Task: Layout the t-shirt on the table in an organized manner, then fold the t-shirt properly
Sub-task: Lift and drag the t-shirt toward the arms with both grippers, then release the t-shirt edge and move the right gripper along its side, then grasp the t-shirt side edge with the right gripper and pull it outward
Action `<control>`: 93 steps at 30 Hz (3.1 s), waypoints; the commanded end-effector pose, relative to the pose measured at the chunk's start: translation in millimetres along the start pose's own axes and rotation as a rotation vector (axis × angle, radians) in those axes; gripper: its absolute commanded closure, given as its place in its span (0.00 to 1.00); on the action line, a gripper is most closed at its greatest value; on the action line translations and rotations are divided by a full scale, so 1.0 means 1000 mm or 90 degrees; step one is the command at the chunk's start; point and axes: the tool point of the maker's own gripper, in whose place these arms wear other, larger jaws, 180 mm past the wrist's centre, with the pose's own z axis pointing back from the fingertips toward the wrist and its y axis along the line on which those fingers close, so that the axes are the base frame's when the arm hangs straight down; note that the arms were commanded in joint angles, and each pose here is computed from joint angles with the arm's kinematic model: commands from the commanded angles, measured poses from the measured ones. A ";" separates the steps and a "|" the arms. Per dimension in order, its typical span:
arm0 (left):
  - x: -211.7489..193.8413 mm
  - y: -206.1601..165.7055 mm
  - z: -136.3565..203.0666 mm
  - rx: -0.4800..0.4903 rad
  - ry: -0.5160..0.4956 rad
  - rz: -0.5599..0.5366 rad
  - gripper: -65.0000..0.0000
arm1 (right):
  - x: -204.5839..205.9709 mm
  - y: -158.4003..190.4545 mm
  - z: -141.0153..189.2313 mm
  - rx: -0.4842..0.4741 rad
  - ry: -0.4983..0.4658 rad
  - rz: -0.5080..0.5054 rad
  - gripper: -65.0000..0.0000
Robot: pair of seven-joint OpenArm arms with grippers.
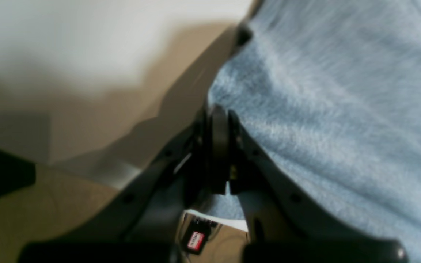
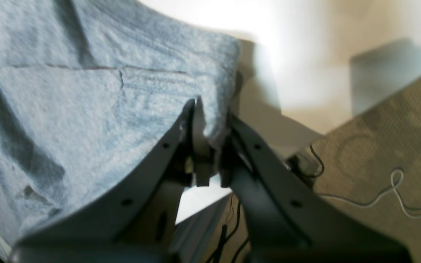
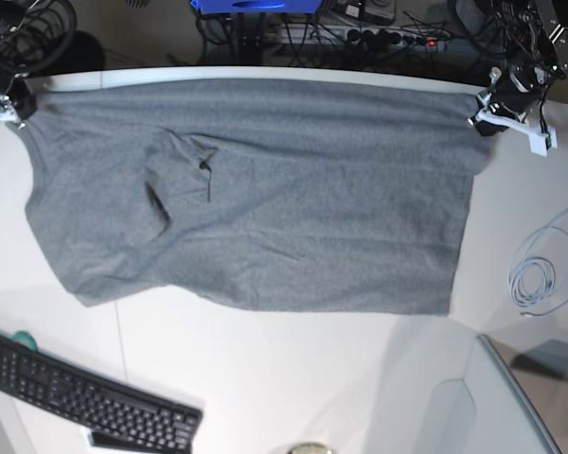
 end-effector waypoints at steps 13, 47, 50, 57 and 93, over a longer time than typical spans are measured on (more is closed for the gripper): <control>0.014 0.006 0.013 0.010 -0.037 -0.023 1.00 | 0.002 -0.005 0.005 -0.006 -0.027 -0.001 0.96; 0.116 -0.101 0.007 -0.051 -0.166 -0.231 1.00 | 0.174 0.154 -0.059 0.107 -0.200 0.279 0.38; 0.111 -0.102 -0.001 -0.029 -0.153 -0.256 1.00 | 0.173 0.165 -0.071 0.119 -0.183 0.299 0.37; 0.102 -0.089 -0.005 -0.011 -0.132 -0.255 1.00 | 0.148 0.180 -0.096 0.149 -0.130 0.344 0.37; 0.088 -0.080 -0.016 -0.005 -0.101 -0.240 1.00 | 0.071 0.210 -0.005 0.230 -0.122 0.548 1.00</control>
